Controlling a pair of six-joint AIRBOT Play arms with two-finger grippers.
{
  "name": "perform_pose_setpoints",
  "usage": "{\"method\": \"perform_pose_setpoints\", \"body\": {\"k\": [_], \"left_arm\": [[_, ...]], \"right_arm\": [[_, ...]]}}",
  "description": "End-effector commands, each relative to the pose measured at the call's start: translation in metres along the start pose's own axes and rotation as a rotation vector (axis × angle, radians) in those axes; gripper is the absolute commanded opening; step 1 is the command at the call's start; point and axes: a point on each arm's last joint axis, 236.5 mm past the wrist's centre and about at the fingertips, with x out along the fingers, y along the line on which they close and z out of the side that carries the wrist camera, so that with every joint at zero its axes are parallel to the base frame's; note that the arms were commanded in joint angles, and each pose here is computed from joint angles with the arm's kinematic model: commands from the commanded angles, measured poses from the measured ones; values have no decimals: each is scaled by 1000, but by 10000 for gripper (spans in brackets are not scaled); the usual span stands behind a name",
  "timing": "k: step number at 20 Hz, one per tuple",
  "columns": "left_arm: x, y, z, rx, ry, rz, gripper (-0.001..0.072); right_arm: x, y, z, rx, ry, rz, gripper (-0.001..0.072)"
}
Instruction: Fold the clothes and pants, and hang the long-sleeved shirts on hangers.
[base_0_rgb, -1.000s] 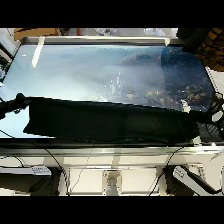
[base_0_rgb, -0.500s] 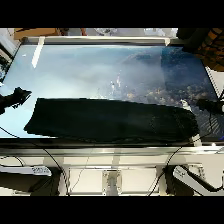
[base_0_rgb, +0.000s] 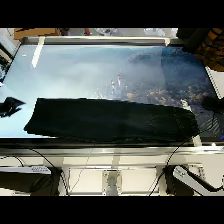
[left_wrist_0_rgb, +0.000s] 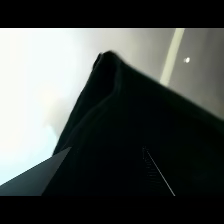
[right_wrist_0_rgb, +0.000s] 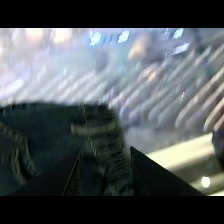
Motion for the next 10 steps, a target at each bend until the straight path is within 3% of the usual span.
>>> {"method": "perform_pose_setpoints", "body": {"k": [1, 3, 10], "left_arm": [[-6, 30, -52, 4, 204, 8, 504], [8, 25, -62, -31, 248, -76, 504], [23, 50, -78, 0, 321, -23, 503]], "right_arm": [[-6, 9, -27, 1, 123, 39, 338], [-7, 17, -34, 9, 152, 68, 337], [-11, 26, -50, 15, 222, 109, 329]]}}
